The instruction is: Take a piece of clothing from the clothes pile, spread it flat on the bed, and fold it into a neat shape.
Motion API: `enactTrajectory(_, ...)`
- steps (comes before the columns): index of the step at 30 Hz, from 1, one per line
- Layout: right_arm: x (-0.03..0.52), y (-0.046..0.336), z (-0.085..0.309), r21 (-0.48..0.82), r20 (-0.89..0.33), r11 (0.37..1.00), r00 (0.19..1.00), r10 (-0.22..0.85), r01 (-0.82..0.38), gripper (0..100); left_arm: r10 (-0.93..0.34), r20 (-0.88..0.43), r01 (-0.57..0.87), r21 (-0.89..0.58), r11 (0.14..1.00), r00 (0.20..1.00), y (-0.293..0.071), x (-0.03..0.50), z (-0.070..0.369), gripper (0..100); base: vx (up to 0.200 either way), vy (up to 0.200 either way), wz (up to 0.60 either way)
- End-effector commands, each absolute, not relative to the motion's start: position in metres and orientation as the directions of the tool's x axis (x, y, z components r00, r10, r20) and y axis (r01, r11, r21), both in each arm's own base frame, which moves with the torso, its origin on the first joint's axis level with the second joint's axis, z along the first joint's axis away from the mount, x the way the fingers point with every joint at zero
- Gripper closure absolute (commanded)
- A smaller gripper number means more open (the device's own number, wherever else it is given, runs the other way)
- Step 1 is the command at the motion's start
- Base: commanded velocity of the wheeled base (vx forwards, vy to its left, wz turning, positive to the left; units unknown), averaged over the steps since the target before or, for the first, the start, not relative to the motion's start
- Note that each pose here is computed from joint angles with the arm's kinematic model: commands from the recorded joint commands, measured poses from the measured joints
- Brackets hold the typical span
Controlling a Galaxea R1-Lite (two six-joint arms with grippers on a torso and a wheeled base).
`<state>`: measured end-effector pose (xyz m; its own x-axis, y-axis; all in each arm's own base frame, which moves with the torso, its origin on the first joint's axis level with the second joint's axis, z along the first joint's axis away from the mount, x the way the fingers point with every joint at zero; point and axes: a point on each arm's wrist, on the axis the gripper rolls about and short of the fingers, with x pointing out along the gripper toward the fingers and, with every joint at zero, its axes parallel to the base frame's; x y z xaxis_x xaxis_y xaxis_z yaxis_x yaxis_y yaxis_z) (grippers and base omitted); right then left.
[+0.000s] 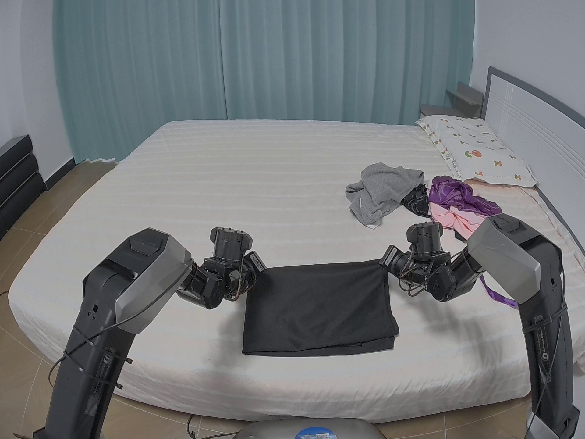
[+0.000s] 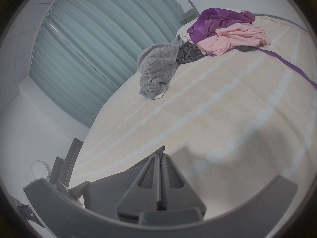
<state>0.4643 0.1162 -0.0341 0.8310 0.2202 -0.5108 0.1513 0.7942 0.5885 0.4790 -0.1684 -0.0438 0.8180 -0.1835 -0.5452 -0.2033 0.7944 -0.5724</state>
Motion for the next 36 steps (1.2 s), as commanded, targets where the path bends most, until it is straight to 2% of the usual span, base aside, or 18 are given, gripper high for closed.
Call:
enactTrajectory(1, 0.467, 0.117, -0.040, 0.585, -0.513, 0.796, 0.831, 0.216, 0.154, 100, -0.182, -0.546, -0.204, -0.571, 0.796, 0.818, -0.169, 0.479, -0.046, 100, 0.000, 0.000, 0.00)
enactTrajectory(11, 0.468, 0.120, -0.050, 0.564, -0.525, 0.813, 0.823, 0.219, 0.143, 100, -0.198, -0.557, -0.197, -0.569, 0.798, 0.806, -0.171, 0.478, -0.048, 100, 0.000, 0.000, 0.00)
enactTrajectory(12, 0.466, 0.122, -0.050, 0.558, -0.528, 0.818, 0.819, 0.223, 0.138, 0, -0.203, -0.559, -0.196, -0.571, 0.797, 0.804, -0.171, 0.478, -0.048, 0, 0.000, 0.000, 0.00)
enactTrajectory(16, 0.464, 0.122, -0.048, 0.556, -0.530, 0.820, 0.818, 0.224, 0.135, 0, -0.207, -0.565, -0.197, -0.570, 0.797, 0.798, -0.171, 0.478, -0.048, 0, 0.000, 0.000, 0.00)
enactTrajectory(20, 0.444, 0.114, -0.021, 0.561, -0.539, 0.817, 0.808, 0.238, 0.133, 0, -0.204, -0.555, -0.200, -0.581, 0.789, 0.806, -0.169, 0.479, -0.044, 0, 0.000, 0.000, 0.00)
enactTrajectory(25, 0.378, 0.101, -0.002, 0.569, -0.580, 0.822, 0.726, 0.368, 0.038, 0, -0.177, -0.548, -0.277, -0.644, 0.713, 0.818, -0.163, 0.473, -0.022, 0, 0.000, 0.000, 0.00)
enactTrajectory(29, 0.334, 0.101, -0.003, 0.566, -0.608, 0.824, 0.668, 0.429, -0.014, 0, -0.166, -0.574, -0.326, -0.653, 0.684, 0.802, -0.151, 0.447, 0.000, 0, 0.000, 0.000, 0.00)
enactTrajectory(36, 0.312, 0.100, -0.017, 0.556, -0.653, 0.831, 0.625, 0.428, 0.012, 0, -0.135, -0.571, -0.367, -0.673, 0.643, 0.810, -0.117, 0.413, 0.003, 0, 0.000, 0.000, 0.00)
